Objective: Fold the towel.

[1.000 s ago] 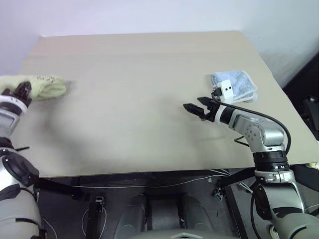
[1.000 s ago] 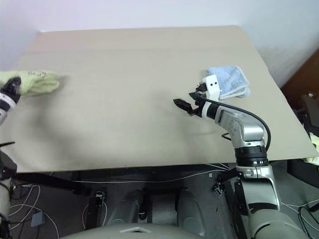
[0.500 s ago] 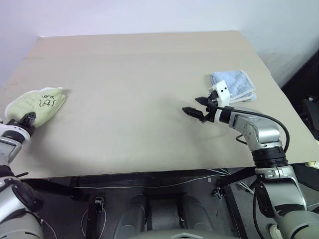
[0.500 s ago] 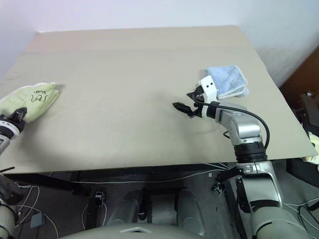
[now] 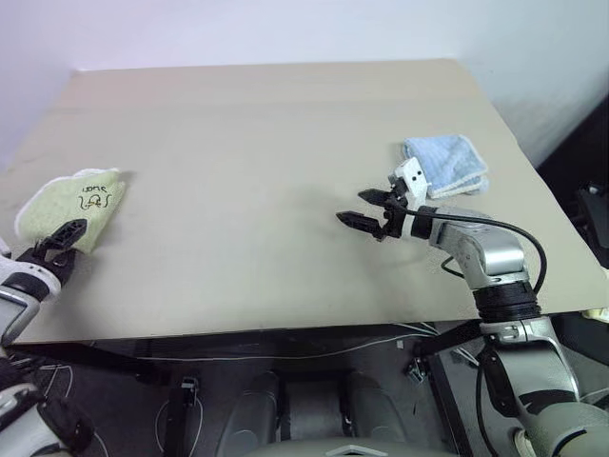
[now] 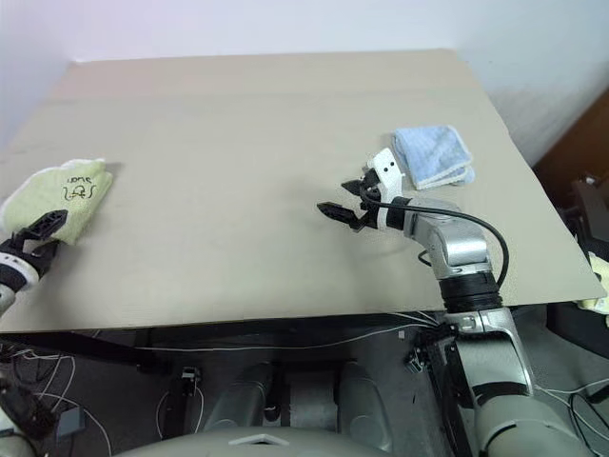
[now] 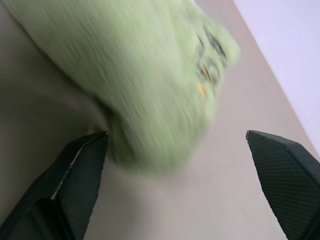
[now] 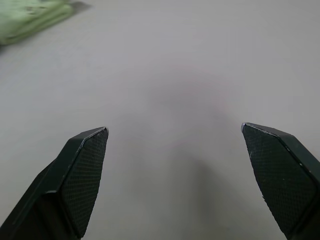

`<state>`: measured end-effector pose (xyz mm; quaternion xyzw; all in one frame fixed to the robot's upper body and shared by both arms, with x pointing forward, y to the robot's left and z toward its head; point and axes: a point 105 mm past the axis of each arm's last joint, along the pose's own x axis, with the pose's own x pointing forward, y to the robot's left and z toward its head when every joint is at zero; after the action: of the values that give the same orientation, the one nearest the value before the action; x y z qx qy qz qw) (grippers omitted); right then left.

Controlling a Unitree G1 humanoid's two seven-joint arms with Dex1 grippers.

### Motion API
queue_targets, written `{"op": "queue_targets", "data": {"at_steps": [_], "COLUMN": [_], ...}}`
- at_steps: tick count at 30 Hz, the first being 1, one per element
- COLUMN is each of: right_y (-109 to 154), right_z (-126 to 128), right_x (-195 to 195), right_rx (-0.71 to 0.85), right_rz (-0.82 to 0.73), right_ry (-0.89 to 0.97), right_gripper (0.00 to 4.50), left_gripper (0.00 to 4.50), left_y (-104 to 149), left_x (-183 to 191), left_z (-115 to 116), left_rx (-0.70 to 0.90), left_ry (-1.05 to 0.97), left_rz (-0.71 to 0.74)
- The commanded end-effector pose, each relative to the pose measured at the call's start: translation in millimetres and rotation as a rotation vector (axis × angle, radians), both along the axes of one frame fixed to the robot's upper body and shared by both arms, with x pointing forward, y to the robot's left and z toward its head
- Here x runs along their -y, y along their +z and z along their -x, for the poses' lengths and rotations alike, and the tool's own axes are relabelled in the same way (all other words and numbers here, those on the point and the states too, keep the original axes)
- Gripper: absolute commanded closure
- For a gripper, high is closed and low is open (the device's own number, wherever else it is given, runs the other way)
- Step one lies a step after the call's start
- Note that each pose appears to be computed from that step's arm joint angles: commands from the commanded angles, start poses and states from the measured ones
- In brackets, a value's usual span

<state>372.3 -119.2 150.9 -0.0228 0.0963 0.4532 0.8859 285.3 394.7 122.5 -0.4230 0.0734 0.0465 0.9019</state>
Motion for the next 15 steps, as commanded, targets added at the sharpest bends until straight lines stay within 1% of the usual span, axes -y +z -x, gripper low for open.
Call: {"op": "queue_targets", "data": {"at_steps": [1,4,6,7,9,10,12,13,15], "right_y": [25.3,33.9,39.2,42.1,45.8,47.5,49.2,49.4,49.4], "right_z": [0.6,3.9,9.1,11.5,12.9,15.1,19.9,23.8,28.6], "right_x": [-3.9,-7.3,-13.5,-16.4,-21.7,-23.8,-28.6,-30.6,-31.7], "right_rx": [0.083,0.114,0.152,0.172,0.197,0.199,0.188,0.183,0.194], "right_rz": [-0.036,-0.052,-0.066,-0.081,-0.097,-0.112,-0.132,-0.135,-0.139], "right_ry": [0.033,0.077,0.126,0.147,0.168,0.184,0.224,0.252,0.284], "right_gripper": [0.0,0.0,0.0,0.0,0.0,0.0,0.0,0.0,0.0], "left_gripper": [0.06,0.06,0.06,0.06,0.06,0.06,0.06,0.06,0.06], "left_y": [22.1,24.8,29.0,32.1,36.1,43.0,52.1,52.4,43.9], "left_x": [26.3,61.9,72.1,85.6,104.3,119.9,143.2,154.3,174.4], "left_z": [9.8,10.6,1.5,-4.5,-10.6,-13.2,-13.5,-12.5,-12.1], "left_rx": [0.072,0.084,0.101,0.118,0.161,0.253,0.393,0.432,0.454], "left_ry": [-0.155,-0.285,-0.282,-0.325,-0.394,-0.436,-0.508,-0.555,-0.643], "left_rz": [-0.087,-0.188,-0.252,-0.353,-0.487,-0.58,-0.668,-0.687,-0.715]}}
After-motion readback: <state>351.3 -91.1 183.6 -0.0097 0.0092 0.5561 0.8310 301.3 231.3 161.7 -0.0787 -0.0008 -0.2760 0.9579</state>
